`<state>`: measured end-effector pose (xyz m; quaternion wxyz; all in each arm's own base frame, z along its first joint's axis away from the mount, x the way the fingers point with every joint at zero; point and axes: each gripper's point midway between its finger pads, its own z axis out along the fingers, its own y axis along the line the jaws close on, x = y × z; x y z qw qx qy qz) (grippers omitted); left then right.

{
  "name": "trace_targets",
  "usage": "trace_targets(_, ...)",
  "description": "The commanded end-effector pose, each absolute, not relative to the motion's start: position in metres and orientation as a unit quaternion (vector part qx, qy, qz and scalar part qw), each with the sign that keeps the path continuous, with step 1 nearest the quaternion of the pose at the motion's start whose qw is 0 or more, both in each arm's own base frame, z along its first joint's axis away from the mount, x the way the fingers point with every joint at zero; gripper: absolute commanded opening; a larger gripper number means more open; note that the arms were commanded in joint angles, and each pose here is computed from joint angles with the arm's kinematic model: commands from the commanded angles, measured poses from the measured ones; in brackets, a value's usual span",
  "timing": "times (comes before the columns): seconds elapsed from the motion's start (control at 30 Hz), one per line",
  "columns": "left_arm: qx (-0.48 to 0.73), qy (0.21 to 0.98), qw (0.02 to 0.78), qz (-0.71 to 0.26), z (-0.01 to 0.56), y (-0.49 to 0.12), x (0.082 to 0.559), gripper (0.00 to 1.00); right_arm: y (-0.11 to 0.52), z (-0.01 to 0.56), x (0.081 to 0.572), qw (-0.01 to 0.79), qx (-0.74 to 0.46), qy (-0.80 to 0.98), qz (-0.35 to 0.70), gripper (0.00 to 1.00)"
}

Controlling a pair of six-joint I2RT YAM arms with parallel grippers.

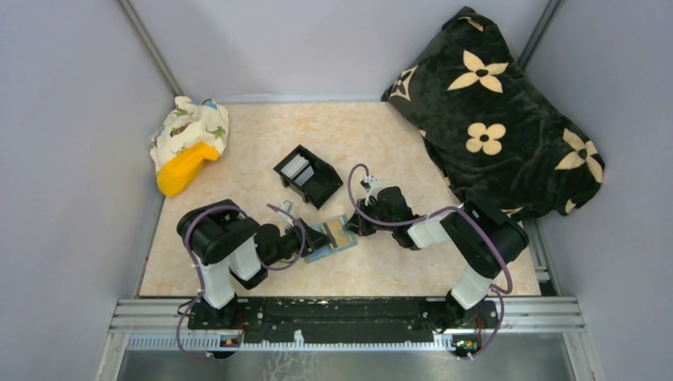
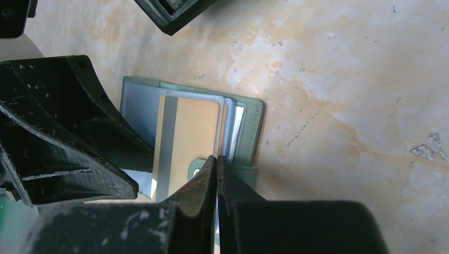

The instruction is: Take the credit cards out of the card holder

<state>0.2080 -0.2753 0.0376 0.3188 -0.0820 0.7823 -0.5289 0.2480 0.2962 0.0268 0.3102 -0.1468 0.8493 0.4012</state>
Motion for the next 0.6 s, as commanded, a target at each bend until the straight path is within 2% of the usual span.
trace_targets(0.0,-0.089,0.684,0.413,-0.594,0.105,-0.282,0.238,0.45,0.302,0.006,0.208,0.249,-0.168,0.861,0.410,0.00)
trace_targets(0.57,-0.133,0.681,0.403,-0.596,0.103,-0.279,0.246,0.44,0.309,0.001,0.194,0.241,-0.174,0.863,0.409,0.00)
